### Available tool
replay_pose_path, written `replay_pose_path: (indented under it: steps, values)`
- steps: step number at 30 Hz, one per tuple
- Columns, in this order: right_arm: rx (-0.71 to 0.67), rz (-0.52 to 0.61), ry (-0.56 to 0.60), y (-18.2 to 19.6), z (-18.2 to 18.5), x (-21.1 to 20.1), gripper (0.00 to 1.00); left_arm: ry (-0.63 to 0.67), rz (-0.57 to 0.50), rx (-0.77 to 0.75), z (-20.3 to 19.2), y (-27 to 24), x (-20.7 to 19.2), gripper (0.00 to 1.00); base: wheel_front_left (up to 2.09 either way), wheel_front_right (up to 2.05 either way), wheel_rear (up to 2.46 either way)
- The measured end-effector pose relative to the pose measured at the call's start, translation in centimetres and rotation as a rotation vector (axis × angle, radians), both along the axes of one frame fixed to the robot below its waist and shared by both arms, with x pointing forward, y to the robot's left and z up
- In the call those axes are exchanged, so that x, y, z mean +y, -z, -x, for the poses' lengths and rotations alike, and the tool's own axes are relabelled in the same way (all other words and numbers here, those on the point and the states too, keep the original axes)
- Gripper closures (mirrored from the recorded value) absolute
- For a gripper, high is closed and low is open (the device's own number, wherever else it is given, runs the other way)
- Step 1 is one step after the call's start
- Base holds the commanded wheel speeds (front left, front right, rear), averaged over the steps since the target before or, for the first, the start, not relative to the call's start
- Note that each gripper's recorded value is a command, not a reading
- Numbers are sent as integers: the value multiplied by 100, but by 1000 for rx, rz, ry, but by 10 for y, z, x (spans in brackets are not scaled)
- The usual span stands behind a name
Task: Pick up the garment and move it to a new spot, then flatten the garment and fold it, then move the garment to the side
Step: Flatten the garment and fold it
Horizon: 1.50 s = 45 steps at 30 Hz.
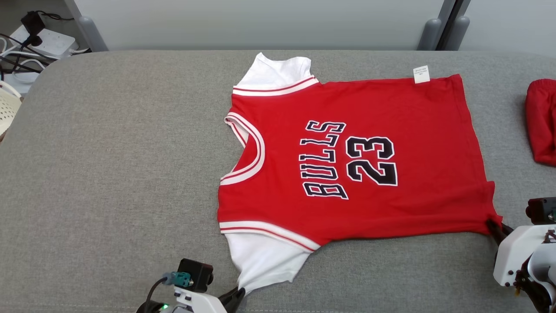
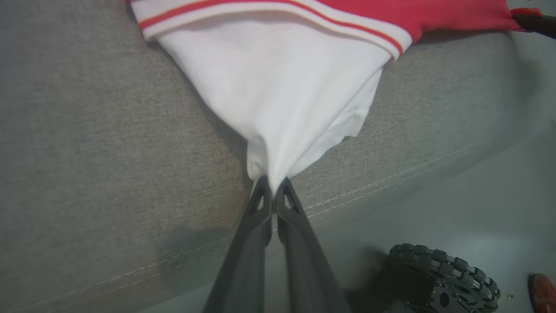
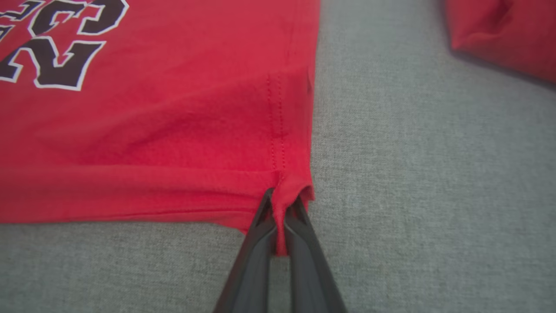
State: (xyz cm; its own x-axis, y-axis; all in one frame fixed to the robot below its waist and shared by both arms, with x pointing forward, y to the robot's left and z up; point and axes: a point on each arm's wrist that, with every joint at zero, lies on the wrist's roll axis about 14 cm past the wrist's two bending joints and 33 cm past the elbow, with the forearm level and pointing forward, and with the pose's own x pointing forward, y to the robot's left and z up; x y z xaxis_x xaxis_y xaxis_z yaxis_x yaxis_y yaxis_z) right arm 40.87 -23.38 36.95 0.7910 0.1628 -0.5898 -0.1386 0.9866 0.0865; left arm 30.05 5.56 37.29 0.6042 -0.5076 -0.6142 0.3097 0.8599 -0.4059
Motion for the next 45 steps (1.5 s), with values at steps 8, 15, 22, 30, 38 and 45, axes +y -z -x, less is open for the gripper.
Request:
replay_pose_path:
  steps: [8,15,22,30,38,45]
  values:
    - [-37,5,37,-7,3,-15,0,-13,-62,14,-3,8,10,0,0,0,0]
    - [-174,-17,113,-40,-3,-40,0,-235,-27,-230,-43,-40,41,0,0,0,0]
    - [-443,-116,130,-115,-29,-31,0,-474,49,-491,-71,-98,72,0,0,0,0]
    - [-584,-212,139,-132,4,2,0,-631,149,-654,-80,-148,80,0,0,0,0]
    - [-715,-224,189,-156,32,9,0,-624,127,-667,-63,-132,74,0,0,0,0]
    - [-713,-223,217,-147,59,10,0,-603,103,-735,-50,-138,79,0,0,0,0]
